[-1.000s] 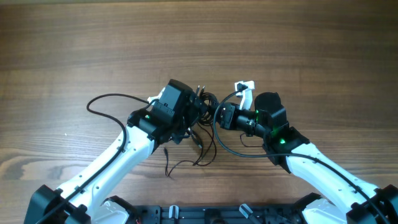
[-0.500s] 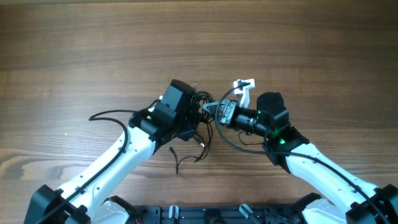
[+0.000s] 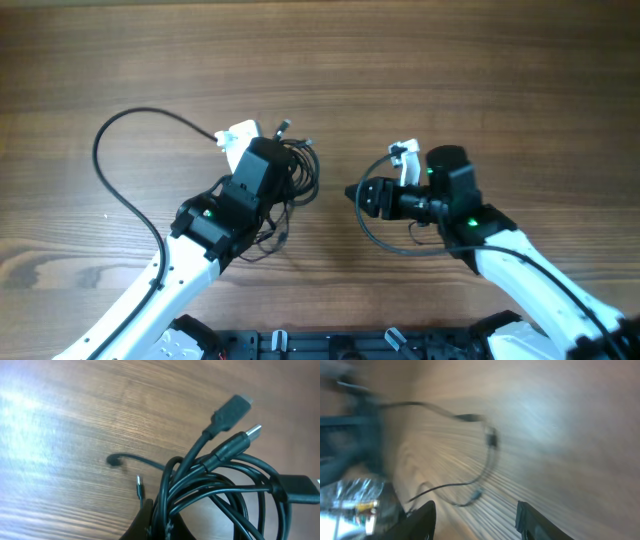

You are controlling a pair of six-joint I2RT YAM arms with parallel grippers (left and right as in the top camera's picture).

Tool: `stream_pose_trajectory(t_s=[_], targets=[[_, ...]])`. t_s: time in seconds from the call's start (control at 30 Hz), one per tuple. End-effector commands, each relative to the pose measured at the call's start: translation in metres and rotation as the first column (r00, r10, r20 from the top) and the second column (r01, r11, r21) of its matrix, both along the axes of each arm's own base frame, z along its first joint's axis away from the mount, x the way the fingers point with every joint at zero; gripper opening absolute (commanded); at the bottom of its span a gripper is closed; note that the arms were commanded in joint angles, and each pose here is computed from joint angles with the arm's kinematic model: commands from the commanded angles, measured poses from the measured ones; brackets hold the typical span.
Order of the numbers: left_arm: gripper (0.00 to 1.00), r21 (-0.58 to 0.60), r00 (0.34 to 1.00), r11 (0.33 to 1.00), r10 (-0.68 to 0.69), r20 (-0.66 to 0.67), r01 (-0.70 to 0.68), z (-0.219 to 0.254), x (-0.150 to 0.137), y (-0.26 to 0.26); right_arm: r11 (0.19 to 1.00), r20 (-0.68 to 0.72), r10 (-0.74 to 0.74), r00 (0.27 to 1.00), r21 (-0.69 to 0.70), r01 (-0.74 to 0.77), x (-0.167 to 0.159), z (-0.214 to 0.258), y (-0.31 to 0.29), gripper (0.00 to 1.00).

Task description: Untangle cables

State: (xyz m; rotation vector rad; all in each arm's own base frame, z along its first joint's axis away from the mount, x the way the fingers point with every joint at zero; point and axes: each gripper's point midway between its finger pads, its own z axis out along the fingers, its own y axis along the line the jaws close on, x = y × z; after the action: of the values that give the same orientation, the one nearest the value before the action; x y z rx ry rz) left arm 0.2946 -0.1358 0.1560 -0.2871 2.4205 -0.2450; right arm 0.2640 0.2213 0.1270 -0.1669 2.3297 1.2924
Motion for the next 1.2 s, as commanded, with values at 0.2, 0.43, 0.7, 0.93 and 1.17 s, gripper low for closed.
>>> stream_pose_trajectory(t_s=[0.2, 0.43, 0.7, 0.93, 1.17], targets=[[0.04, 0.041, 0.883, 0.884, -0.467, 0.05, 0.466, 0.011, -0.01, -0.05, 0.963, 0.298, 0.182, 0.937, 0.139, -0.231, -0.018, 0.072, 0.025, 0.48], [0.04, 0.039, 0.882, 0.883, -0.469, 0.047, 0.467, 0.011, -0.011, -0.05, 0.973, 0.222, 0.136, 0.965, 0.155, -0.173, -0.011, 0.065, 0.024, 0.46], [0.04, 0.017, 0.891, 0.892, -0.452, 0.053, 0.452, 0.012, -0.011, -0.052, 0.979, 0.161, 0.15, 0.975, 0.116, -0.17, -0.018, 0.043, 0.045, 0.44], [0.04, 0.037, 0.902, 0.903, -0.43, 0.042, 0.429, 0.01, -0.01, -0.046, 0.961, 0.047, 0.204, 0.978, 0.18, -0.209, -0.025, 0.029, 0.059, 0.05], [0.04, 0.051, 0.936, 0.936, 0.349, -0.042, -0.347, -0.009, -0.001, 0.078, 0.953, 0.031, 0.206, 0.978, 0.22, -0.208, -0.017, 0.034, 0.04, 0.05]])
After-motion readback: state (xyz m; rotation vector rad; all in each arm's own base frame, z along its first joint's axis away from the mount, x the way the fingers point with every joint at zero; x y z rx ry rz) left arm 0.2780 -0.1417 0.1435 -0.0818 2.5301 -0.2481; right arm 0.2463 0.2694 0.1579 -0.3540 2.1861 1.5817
